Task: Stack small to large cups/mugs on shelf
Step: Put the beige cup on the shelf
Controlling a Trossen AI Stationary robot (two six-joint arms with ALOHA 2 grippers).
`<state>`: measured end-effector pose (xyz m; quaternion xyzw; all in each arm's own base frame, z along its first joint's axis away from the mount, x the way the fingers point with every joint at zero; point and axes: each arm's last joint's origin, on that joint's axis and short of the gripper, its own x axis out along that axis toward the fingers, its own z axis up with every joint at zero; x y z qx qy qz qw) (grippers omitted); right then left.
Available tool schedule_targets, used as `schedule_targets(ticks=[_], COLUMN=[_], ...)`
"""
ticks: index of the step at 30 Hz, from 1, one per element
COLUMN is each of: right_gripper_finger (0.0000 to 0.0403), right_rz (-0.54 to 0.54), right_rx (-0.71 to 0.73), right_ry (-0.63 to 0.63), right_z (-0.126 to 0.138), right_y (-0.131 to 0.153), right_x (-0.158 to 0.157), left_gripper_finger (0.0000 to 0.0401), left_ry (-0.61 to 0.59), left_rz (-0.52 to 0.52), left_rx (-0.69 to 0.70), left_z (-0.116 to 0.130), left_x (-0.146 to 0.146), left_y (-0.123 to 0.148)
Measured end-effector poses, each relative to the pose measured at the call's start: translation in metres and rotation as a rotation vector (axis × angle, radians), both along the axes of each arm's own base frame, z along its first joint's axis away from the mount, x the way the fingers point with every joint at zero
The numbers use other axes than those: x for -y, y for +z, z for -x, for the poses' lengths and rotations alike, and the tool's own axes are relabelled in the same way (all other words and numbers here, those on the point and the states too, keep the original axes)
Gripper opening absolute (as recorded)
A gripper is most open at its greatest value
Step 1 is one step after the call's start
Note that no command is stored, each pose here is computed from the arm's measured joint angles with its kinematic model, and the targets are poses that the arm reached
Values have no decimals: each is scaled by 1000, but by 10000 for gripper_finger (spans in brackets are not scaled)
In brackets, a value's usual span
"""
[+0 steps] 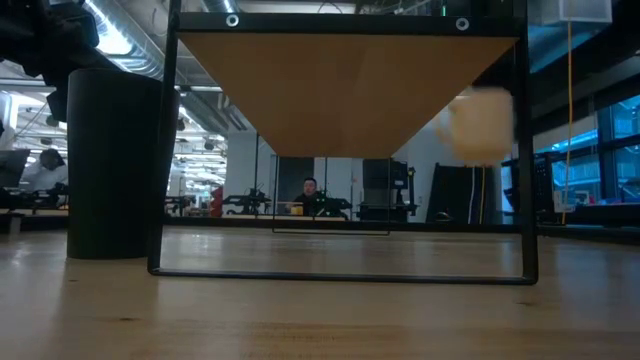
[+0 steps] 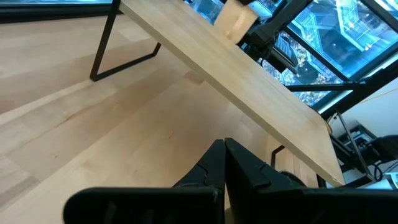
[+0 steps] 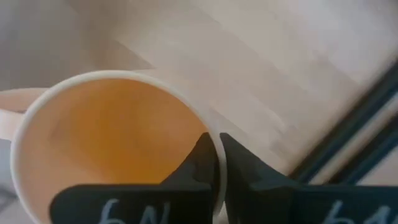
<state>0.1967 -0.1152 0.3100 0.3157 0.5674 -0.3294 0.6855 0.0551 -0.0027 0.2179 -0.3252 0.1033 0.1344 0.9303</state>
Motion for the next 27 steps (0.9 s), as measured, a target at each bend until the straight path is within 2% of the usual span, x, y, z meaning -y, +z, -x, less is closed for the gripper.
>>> schedule_targets(ticks=[5, 11, 16, 21, 27], right_gripper_finger=[10, 10, 14, 26, 19], right_rz=[52, 91, 112, 135, 111], right_rx=[172, 165, 151, 177, 104], right_ry=[-24, 29, 80, 88, 73], right_z=[-18, -63, -107, -142, -163], right_y=[56, 79, 85, 87, 72], right_x=[-19, -37, -40, -29, -22], left_gripper_finger=[0, 0, 0, 0, 0], left_ry=[5, 11, 28, 24, 23], left_rz=[18, 28, 73, 75, 74], left_rx=[4, -25, -60, -63, -63], left_z=[0, 1, 2, 3, 3], left_x=[0, 0, -1, 0, 0], left_y=[0, -3, -7, -7, -7])
